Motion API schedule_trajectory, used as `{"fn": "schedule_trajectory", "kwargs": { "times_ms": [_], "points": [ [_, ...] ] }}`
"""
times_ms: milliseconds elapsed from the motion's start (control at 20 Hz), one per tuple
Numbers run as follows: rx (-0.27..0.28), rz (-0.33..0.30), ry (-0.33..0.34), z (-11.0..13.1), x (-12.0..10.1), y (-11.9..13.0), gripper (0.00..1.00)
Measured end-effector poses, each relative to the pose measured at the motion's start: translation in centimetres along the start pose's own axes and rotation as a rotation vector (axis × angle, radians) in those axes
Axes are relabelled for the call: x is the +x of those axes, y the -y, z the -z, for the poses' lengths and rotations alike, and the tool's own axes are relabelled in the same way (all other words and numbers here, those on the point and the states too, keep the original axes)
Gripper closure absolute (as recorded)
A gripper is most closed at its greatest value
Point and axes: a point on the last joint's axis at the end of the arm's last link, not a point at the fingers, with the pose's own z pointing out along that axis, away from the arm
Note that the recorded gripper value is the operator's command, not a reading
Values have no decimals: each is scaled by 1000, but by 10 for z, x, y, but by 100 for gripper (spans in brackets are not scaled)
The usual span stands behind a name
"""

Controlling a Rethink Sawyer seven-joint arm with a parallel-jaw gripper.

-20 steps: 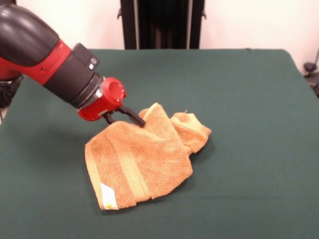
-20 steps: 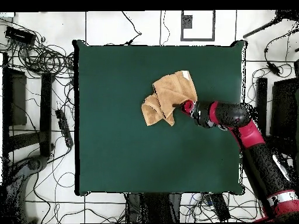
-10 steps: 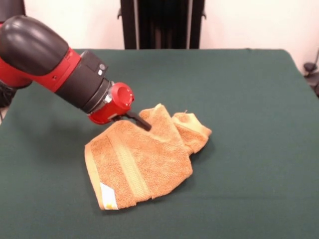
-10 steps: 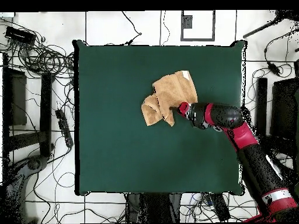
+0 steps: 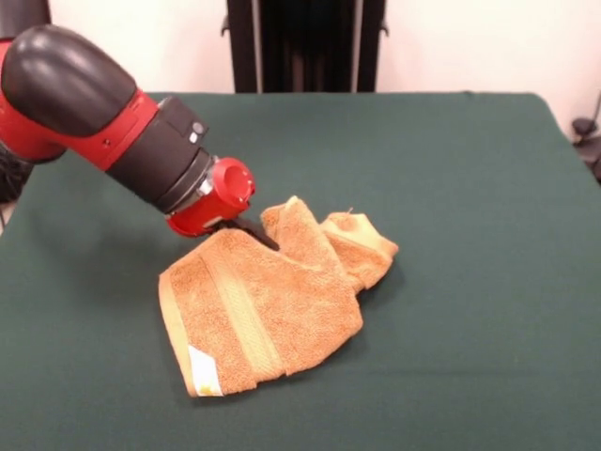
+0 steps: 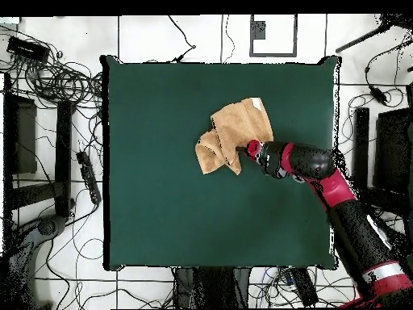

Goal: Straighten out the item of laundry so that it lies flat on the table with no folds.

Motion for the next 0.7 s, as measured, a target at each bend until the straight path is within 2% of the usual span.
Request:
{"fn": "schedule_trajectory", "kwargs": {
  "times_ms": [100, 250, 350, 400, 450, 500, 600, 650, 700],
  "points": [
    [57, 29, 23, 6, 1, -6, 100],
    [171, 71, 39, 9, 6, -15, 100],
    [320, 116, 36, 5, 13, -24, 100],
    [436, 147, 22, -3, 21, -33, 100],
    [520, 168, 9, -10, 29, -43, 100],
    [586, 183, 0, -17, 35, -52, 100],
    [761, 216, -8, -39, 57, -84, 100],
    [801, 222, -5, -45, 62, -93, 100],
    [911, 230, 10, -63, 79, -120, 100]
  ]
}}
